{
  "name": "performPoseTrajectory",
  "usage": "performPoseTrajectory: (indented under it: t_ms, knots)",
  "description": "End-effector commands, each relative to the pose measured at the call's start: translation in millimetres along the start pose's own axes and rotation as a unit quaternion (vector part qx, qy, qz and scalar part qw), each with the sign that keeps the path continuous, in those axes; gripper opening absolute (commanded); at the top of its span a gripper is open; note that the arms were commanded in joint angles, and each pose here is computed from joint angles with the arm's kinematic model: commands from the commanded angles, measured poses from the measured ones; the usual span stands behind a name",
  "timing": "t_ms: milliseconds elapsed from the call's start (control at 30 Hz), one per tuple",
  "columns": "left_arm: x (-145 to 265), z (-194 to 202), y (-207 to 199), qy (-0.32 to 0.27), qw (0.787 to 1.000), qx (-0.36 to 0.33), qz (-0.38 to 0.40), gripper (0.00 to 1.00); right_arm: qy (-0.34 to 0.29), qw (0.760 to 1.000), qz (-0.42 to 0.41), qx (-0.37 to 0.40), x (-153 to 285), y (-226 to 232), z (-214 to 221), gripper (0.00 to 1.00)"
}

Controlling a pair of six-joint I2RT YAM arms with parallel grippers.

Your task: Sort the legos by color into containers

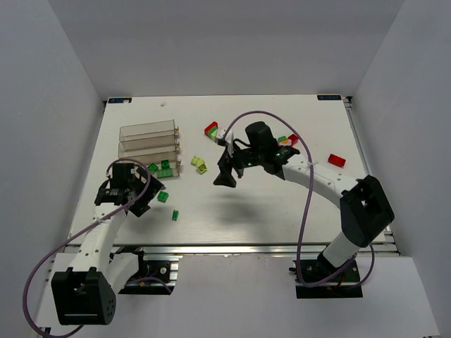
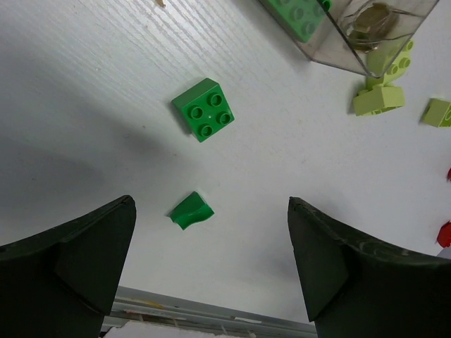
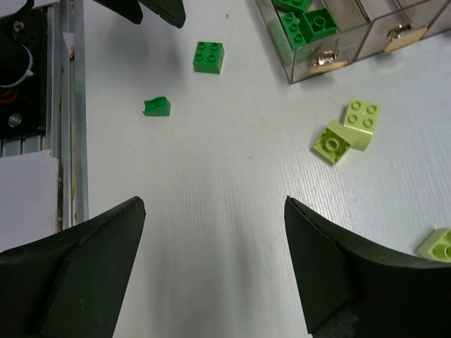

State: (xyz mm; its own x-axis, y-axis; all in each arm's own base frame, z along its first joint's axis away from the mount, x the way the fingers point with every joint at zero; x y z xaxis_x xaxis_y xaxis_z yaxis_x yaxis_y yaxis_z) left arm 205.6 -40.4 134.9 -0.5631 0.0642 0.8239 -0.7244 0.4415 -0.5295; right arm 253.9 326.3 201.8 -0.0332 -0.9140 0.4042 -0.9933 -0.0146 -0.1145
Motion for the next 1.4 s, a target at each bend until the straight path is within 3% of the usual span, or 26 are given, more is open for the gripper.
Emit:
performPoseTrajectory:
  t_ms: [0, 233, 433, 600, 700, 1133, 1367]
  knots:
    - [-5, -2, -1, -0.004, 1.000, 0.010, 0.002, 0.98, -0.013, 1.000, 0.013, 0.007, 17, 2, -11, 0.83]
    - [-16, -5, -1, -0.005, 0.999, -0.004, -0.036, 0.98, -0.006, 1.000, 0.024, -0.002, 28, 8, -6, 0.74]
    - [-29, -9, -6, -0.027, 0.993, -0.063, -0.098, 0.96, -0.006, 1.000, 0.026, -0.015, 29, 6, -2, 0.73]
    - [-43, -15, -10, -0.035, 0.987, -0.099, -0.118, 0.88, -0.010, 1.000, 0.023, -0.017, 26, 1, -5, 0.73]
    - [-54, -15, -13, -0.032, 0.988, -0.098, -0.114, 0.79, -0.010, 1.000, 0.024, -0.016, 24, -3, -6, 0.73]
    - [-85, -7, -33, -0.056, 0.989, -0.093, -0.102, 0.75, -0.003, 0.999, 0.024, -0.024, 19, -6, -1, 0.74]
    - [-89, -4, -13, -0.061, 0.986, -0.091, -0.125, 0.63, -0.004, 0.999, 0.025, -0.025, 18, -10, -1, 0.74]
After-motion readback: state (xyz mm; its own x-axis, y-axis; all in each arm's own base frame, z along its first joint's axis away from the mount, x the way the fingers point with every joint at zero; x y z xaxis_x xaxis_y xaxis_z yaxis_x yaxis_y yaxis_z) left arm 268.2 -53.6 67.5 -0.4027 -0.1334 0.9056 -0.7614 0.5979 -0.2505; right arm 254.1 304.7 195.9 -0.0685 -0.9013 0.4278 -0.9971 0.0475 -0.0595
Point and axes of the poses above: each gripper's point midway between its finger pads, its own x axis back along the fingers, its own y axis along the line the jaws close on, z = x × y, the point moved 5 cm from there along x, back along the fingers, and after that the axes turned 14 degrees about x, right-handed, at the moved point
